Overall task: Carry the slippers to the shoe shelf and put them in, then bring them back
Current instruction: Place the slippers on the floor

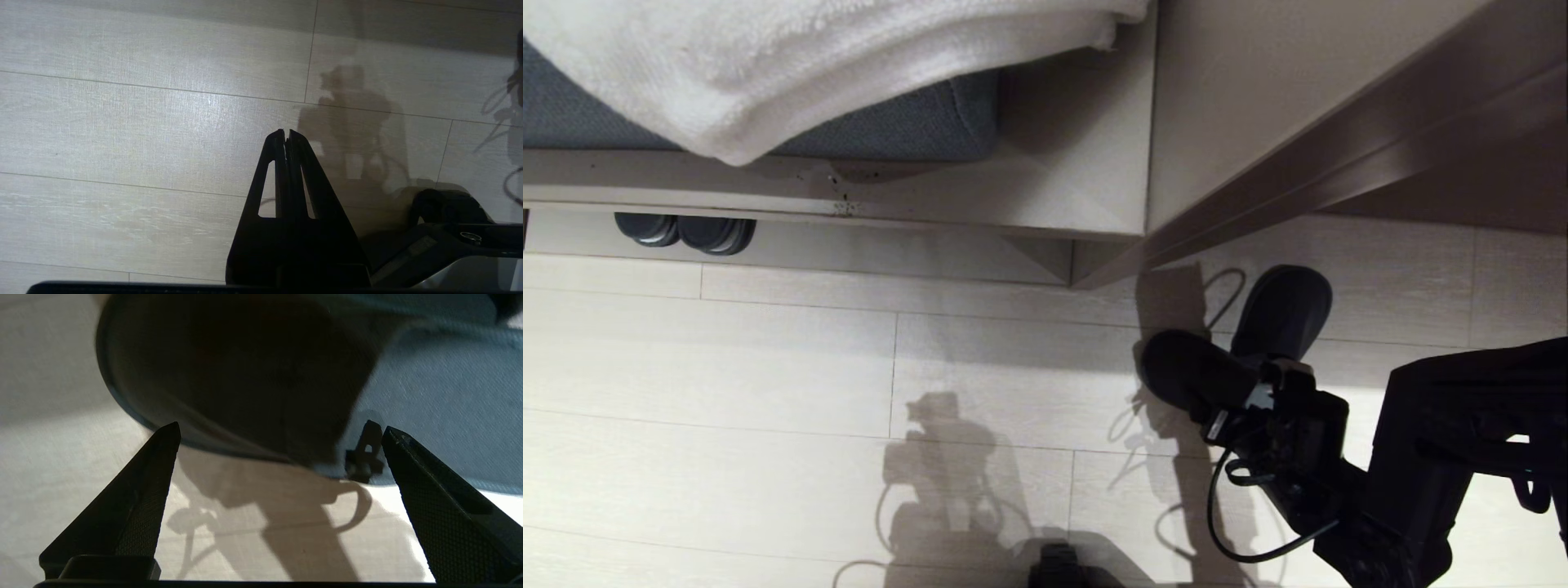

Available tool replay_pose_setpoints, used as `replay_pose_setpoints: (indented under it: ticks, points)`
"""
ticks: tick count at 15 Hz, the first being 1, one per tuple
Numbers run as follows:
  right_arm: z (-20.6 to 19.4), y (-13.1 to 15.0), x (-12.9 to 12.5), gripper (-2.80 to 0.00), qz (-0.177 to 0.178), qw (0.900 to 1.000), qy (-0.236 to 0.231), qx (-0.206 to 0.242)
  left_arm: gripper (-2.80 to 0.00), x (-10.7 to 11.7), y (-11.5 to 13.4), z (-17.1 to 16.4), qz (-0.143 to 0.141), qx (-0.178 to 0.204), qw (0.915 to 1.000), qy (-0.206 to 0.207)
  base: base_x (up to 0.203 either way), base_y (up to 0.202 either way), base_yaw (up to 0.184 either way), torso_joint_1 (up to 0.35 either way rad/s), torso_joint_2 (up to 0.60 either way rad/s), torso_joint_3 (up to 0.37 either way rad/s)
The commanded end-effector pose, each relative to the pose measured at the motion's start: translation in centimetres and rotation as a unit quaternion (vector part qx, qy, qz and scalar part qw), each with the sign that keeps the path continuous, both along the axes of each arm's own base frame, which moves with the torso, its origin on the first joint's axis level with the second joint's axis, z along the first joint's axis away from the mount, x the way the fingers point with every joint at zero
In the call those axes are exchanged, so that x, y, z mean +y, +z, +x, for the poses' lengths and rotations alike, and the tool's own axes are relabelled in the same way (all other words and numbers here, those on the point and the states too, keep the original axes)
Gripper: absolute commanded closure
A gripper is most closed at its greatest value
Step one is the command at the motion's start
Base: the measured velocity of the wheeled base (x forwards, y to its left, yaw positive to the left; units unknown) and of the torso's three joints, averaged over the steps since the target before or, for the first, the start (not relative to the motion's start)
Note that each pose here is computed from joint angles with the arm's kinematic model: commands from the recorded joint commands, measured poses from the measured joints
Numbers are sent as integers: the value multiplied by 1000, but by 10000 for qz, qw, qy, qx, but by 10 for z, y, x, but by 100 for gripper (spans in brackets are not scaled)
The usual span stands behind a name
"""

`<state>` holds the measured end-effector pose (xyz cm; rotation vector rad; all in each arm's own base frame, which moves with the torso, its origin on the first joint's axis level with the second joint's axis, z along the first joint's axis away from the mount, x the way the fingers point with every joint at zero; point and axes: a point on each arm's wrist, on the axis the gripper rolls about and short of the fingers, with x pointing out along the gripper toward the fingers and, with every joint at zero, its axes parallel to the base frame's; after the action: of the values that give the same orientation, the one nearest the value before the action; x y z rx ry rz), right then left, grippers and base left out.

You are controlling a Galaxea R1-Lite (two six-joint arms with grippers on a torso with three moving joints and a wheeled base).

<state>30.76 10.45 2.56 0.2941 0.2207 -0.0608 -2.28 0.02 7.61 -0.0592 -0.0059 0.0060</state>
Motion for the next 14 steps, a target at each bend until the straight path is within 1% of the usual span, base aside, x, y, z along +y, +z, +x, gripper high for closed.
replay_pose_setpoints:
  ticks: [1,3,4,5,8,12,14]
  points:
    - [7,4,3,-280,99,9998,-24,-178,0,0,0,0,-3,-2,10000,0,0,0,0,0,0,0]
    - [19,14,8,-280,420,9978,-95,-500,0,0,0,0,-3,-2,10000,0,0,0,0,0,0,0]
    - [24,19,13,-280,559,9961,-203,-648,0,0,0,0,-3,-2,10000,0,0,0,0,0,0,0]
    - [23,24,16,-280,644,9949,-266,-727,0,0,0,0,-3,-2,10000,0,0,0,0,0,0,0]
    - [25,30,22,-280,720,9932,-299,-864,0,0,0,0,20,-10,10000,-2,0,0,0,0,0,0]
    - [44,52,28,-280,911,9831,-700,-1429,0,0,0,0,20,-10,10000,-8,0,0,0,0,0,0]
    - [51,58,25,-280,959,9773,-995,-1604,0,0,0,0,20,-10,10000,-8,0,0,0,0,0,0]
